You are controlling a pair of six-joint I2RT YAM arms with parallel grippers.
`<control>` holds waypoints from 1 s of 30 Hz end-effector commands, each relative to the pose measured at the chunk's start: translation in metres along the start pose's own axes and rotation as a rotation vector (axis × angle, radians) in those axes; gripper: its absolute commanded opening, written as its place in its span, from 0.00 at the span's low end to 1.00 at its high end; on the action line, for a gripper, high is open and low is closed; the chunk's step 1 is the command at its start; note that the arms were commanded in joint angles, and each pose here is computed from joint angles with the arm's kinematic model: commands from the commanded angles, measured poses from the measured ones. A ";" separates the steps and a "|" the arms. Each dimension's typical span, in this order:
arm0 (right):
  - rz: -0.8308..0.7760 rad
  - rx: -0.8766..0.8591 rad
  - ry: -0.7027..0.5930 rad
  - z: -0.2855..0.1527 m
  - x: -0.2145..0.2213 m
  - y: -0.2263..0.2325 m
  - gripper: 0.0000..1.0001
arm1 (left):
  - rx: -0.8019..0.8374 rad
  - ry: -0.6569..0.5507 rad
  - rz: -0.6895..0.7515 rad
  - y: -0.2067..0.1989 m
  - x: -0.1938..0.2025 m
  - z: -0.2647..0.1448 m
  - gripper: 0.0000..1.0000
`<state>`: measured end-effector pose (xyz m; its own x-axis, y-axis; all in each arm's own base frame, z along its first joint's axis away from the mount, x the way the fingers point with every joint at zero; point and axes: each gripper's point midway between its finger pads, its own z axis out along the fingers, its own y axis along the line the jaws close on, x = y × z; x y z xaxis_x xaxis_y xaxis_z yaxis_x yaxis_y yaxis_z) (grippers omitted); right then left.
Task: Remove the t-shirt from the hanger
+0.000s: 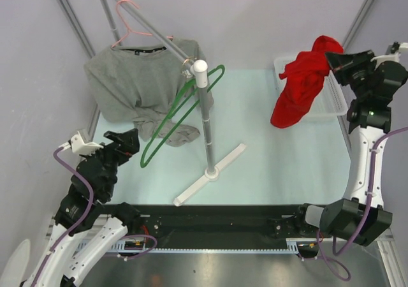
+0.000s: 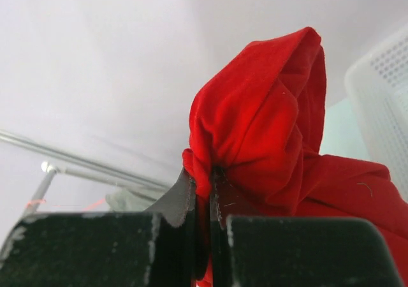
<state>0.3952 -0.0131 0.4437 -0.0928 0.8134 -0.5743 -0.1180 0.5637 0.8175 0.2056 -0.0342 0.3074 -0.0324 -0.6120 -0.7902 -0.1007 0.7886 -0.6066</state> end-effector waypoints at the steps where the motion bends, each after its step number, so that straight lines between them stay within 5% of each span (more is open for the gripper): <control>1: 0.003 -0.095 -0.098 -0.001 -0.051 0.033 0.00 | 0.032 -0.001 0.015 -0.012 -0.009 0.000 0.98; 14: 0.010 -0.110 -0.214 0.040 -0.138 0.042 0.00 | 0.032 -0.023 0.044 -0.018 -0.019 0.003 0.98; 30: 0.042 0.101 -0.091 0.085 -0.105 -0.043 0.00 | 0.070 0.025 0.054 -0.029 -0.011 0.005 0.98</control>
<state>0.4960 -0.1155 0.4782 0.0096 0.8720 -0.4894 -0.0453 0.4893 0.8709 0.2134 -0.0435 0.3153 -0.0636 -0.5733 -0.8169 -0.0791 0.8189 -0.5685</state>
